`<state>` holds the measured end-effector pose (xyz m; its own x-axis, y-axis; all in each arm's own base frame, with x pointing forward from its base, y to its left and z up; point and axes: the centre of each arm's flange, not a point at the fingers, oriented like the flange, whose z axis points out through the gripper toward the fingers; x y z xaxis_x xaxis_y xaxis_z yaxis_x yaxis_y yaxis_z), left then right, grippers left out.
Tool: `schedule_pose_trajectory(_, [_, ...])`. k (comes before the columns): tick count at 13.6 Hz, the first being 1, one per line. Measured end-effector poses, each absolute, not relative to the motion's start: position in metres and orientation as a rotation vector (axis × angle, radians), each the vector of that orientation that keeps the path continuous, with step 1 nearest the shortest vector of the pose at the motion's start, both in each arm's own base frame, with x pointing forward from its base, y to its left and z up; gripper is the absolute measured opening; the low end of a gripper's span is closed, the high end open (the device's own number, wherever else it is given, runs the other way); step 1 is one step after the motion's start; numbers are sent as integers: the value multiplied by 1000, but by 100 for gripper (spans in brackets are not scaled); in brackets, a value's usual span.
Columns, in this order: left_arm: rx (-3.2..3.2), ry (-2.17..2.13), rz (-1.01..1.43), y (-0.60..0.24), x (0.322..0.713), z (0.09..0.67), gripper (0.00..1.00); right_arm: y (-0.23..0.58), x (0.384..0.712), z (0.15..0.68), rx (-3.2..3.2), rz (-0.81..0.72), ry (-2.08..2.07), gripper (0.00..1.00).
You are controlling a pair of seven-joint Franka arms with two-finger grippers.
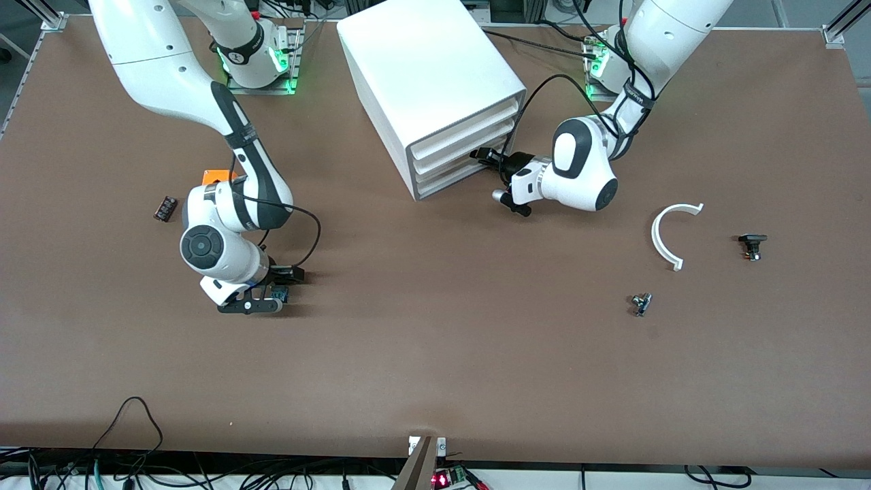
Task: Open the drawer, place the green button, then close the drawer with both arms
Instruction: 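Pull the bottom cabinet drawer open with the left gripper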
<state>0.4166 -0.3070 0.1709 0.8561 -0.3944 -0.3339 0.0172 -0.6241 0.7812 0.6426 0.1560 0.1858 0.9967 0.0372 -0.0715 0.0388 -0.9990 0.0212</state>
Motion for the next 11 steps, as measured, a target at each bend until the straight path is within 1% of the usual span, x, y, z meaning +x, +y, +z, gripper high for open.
schedule_pose_trajectory(1, [2175,-274,-611,-307,417,172,28,156,642,184,3116,-113,78,96])
schedule_pose_trajectory(2, [2180,-269,-601,-304,420,172,26,155,642,182,3114,-115,117,96])
schedule_pose_trajectory(3, [2188,-254,-580,-294,428,173,25,153,643,181,3111,-116,161,88])
schedule_pose_trajectory(4, [2199,-235,-548,-282,440,174,25,152,643,180,3109,-116,193,78])
schedule_pose_trajectory(5, [2207,-218,-516,-270,452,175,22,151,643,180,3107,-115,216,77])
schedule_pose_trajectory(6, [2211,-209,-493,-260,460,176,19,150,644,181,3107,-113,227,70])
schedule_pose_trajectory(7, [2216,-197,-480,-254,465,176,19,151,644,182,3107,-109,231,56])
schedule_pose_trajectory(8, [2226,-182,-459,-247,472,177,19,151,645,182,3107,-106,233,45])
schedule_pose_trajectory(9, [2242,-169,-426,-237,483,180,19,151,645,183,3107,-104,234,39])
schedule_pose_trajectory(10, [2262,-165,-392,-225,496,184,19,151,645,183,3108,-103,234,39])
schedule_pose_trajectory(11, [2283,-172,-363,-215,508,189,19,152,645,183,3108,-103,235,35])
